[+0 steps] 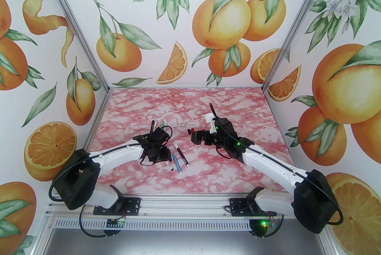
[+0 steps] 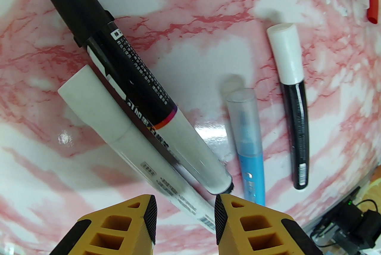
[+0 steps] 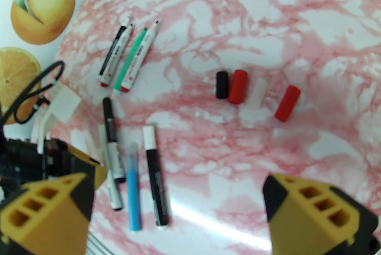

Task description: Open the pen caps

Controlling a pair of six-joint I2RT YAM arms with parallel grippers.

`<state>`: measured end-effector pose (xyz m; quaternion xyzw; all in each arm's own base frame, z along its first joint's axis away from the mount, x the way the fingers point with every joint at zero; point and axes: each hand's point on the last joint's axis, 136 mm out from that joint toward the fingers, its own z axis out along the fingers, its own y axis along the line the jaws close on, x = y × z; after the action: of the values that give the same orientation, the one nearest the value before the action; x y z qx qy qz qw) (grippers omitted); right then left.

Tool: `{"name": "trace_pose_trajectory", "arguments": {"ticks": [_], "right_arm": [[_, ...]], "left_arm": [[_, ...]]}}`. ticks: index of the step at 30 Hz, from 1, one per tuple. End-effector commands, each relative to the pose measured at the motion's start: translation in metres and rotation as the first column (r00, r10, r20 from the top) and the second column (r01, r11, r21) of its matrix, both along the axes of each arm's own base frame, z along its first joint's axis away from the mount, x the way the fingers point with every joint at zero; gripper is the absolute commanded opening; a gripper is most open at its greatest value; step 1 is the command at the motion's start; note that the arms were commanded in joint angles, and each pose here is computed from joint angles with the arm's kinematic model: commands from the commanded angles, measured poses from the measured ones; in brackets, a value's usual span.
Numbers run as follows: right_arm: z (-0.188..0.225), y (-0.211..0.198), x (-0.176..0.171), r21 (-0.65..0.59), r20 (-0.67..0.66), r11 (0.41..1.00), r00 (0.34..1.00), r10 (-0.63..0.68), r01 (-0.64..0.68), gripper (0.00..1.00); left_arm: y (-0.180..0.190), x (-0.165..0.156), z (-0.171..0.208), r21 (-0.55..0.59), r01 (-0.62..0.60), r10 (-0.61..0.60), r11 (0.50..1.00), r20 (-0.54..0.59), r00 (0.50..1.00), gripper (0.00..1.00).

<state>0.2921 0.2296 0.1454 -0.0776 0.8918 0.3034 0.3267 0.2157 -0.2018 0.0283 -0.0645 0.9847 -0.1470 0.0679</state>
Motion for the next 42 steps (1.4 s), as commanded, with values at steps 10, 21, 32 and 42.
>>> {"name": "trace_pose_trajectory", "arguments": {"ticks": [10,21,32,42], "right_arm": [[0.005,0.007,-0.002,0.030,0.012,0.999,1.000,0.019,-0.019,1.00],[0.009,0.011,-0.004,0.076,0.016,0.997,1.000,0.017,-0.018,1.00],[0.007,0.011,-0.006,0.065,0.014,0.998,1.000,0.015,-0.016,1.00],[0.003,0.016,-0.006,0.064,-0.013,0.998,1.000,0.021,-0.020,1.00]], "left_arm": [[0.028,-0.014,-0.019,0.106,0.002,-0.001,0.994,-0.011,1.000,0.33],[0.054,-0.027,-0.015,0.154,-0.016,0.016,0.988,0.000,1.000,0.28],[0.088,-0.031,-0.024,0.366,0.065,-0.046,0.928,-0.060,0.997,0.25],[0.077,-0.003,0.002,0.352,0.050,-0.072,0.934,0.049,0.996,0.16]]}}
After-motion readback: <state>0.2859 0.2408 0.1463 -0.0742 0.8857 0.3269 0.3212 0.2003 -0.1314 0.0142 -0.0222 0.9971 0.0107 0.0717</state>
